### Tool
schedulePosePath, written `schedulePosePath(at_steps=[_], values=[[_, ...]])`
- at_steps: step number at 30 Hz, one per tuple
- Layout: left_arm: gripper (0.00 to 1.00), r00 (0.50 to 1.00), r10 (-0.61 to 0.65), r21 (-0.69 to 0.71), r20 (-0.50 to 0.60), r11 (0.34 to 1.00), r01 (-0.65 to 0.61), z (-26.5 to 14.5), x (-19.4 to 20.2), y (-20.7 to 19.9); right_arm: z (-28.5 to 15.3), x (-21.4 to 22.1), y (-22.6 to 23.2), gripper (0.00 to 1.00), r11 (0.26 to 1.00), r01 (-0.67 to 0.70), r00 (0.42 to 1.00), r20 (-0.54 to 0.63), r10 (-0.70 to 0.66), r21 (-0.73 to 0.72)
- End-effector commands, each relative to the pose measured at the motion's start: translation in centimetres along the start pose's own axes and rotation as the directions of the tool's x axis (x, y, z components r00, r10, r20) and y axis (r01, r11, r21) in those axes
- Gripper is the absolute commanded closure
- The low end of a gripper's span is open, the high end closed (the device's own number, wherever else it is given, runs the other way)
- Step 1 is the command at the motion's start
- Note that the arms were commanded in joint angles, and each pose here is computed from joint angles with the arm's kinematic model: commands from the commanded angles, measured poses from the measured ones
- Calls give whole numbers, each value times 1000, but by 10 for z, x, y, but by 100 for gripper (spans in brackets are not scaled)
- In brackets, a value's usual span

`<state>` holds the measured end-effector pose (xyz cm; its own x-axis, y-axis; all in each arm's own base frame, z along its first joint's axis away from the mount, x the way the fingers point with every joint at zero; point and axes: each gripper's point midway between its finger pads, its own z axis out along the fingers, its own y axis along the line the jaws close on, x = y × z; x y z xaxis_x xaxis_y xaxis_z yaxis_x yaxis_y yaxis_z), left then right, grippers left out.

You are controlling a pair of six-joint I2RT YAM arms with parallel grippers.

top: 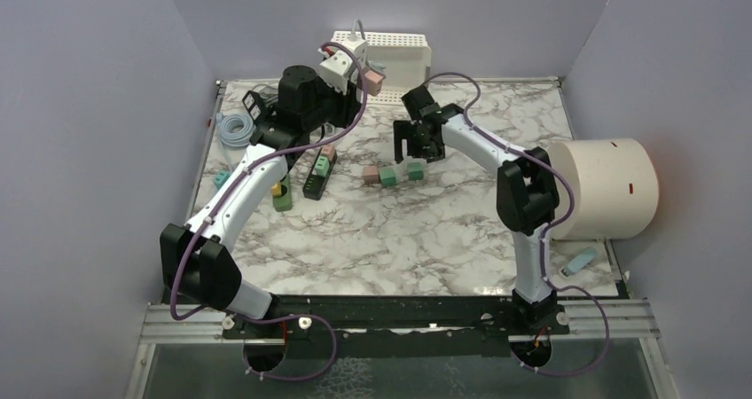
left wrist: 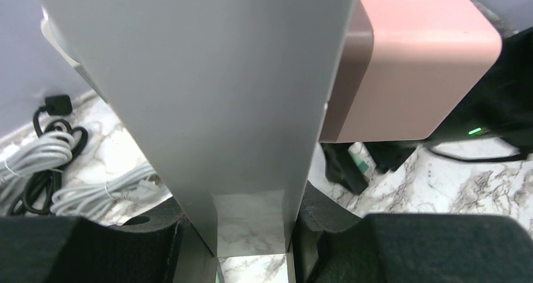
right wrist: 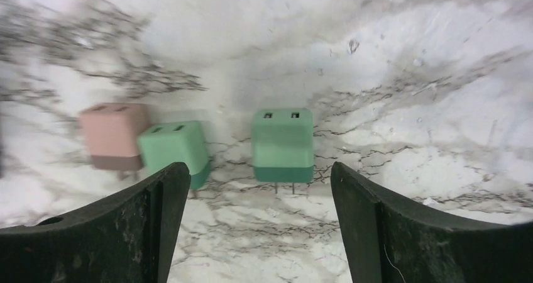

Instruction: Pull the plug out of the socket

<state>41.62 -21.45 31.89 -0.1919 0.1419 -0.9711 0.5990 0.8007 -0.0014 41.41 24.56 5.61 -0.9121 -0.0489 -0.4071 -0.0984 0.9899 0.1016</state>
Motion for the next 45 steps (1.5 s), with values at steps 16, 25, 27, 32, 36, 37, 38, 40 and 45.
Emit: schedulePosePath(at_steps=[16,25,27,32,36,37,38,40,45], values=[[100,987,-150,-21,63,988,151,23,-5,4,-262,-76,96,19,606,657,566,824,-4,-448],[100,982,-178,20,57,984,177,26,-2,-3,-256,-97,127,21,494,699,575,817,43,-518],[100,983,-177,14,57,984,177,24,-2,-3,-259,-101,131,21,476,708,567,822,58,-522],[100,983,-175,11,48,985,174,23,3,-3,-264,-106,136,27,456,718,556,828,79,-526],[100,983,-174,20,52,985,174,24,3,-4,-262,-112,138,34,464,708,563,822,85,-533],[100,983,-177,26,48,984,176,24,4,-5,-261,-114,138,34,462,707,565,821,86,-535],[100,983,-176,32,51,984,175,24,3,-6,-259,-115,139,35,462,705,568,819,86,-538],[100,983,-176,39,57,984,174,24,1,-7,-255,-119,142,39,460,701,577,812,82,-545],[100,984,-171,41,46,985,169,24,8,-8,-259,-130,149,47,445,707,580,811,79,-549]])
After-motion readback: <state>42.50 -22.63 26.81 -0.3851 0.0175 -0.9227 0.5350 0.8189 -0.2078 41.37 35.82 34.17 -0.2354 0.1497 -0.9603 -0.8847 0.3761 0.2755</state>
